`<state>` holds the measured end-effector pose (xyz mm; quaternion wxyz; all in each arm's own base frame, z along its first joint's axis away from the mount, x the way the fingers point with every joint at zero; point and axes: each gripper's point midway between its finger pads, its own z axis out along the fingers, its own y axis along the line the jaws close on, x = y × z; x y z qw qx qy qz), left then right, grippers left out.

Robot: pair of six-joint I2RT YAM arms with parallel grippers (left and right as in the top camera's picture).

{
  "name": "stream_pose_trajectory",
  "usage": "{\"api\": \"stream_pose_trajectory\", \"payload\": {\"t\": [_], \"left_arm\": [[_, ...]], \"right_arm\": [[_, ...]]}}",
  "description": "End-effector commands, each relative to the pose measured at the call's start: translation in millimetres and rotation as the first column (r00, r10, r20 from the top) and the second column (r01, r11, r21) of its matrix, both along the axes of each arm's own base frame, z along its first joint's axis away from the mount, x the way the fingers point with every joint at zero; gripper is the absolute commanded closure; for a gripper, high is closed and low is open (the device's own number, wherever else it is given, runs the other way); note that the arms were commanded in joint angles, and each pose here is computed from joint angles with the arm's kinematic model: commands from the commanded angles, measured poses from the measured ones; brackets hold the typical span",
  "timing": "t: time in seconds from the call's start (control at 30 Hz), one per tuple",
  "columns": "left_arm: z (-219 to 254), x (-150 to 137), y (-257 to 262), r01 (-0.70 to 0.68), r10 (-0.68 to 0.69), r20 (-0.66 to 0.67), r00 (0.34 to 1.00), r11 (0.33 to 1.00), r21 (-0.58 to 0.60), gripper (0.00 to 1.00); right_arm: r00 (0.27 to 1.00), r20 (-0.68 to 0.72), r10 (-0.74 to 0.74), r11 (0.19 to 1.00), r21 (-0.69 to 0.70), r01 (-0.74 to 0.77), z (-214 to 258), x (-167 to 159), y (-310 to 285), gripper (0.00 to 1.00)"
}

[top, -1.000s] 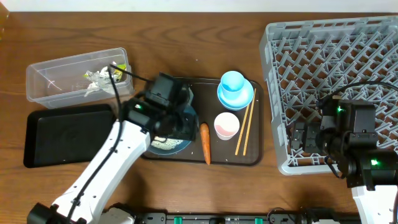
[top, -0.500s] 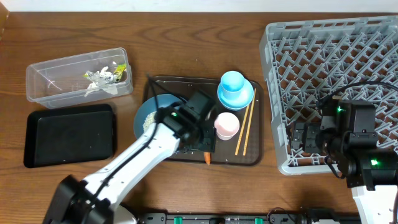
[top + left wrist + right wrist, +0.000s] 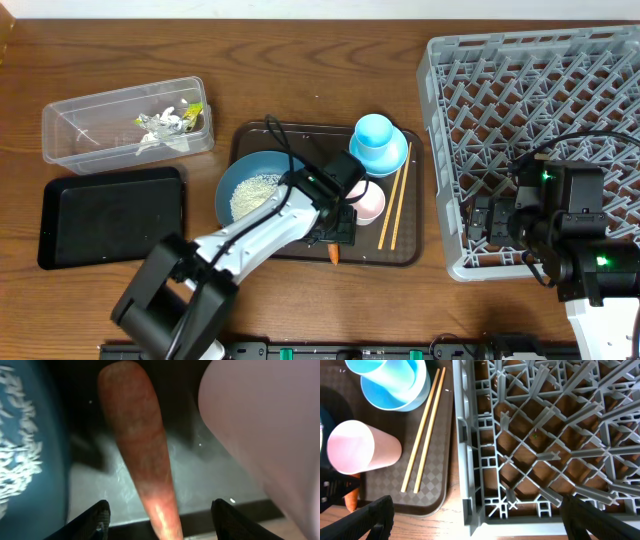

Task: Sort waste into correct bins and load items into the dishwasher rack

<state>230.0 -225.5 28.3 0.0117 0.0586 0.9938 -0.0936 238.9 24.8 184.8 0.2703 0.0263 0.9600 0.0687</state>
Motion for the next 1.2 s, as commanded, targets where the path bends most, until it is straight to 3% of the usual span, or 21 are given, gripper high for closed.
{"api": "stream_pose_trajectory", "payload": {"t": [0.0, 0.17, 0.8, 1.17], "left_arm": [[-9.6, 0.1, 3.8, -0.009, 0.009, -0.004, 1.0, 0.999, 0.031, 0.34], [-11.2, 10.3, 15.6, -0.023, 0.017, 0.057, 0.998, 0.995, 0.099, 0.36], [-12.0, -0.1, 8.2, -0.007, 0.002, 0.057, 0.998, 0.995, 0.099, 0.35], [58.9, 14.5, -3.4, 0.049, -0.038, 0.237, 0.971, 0.998, -0.04, 0.35]], "right_arm": [[1.0, 0.013, 0.008, 1.0, 0.008, -0.009, 6.4, 1.5, 3.2, 0.01], [1.0, 0.013, 0.008, 1.0, 0.009, -0.008, 6.4, 1.5, 3.2, 0.01], [1.0, 0.009, 0.008, 1.0, 0.008, -0.009, 5.8, 0.6, 3.2, 0.01], [1.0, 0.01, 0.008, 1.0, 0.008, -0.008, 5.9, 0.8, 3.2, 0.01]]}}
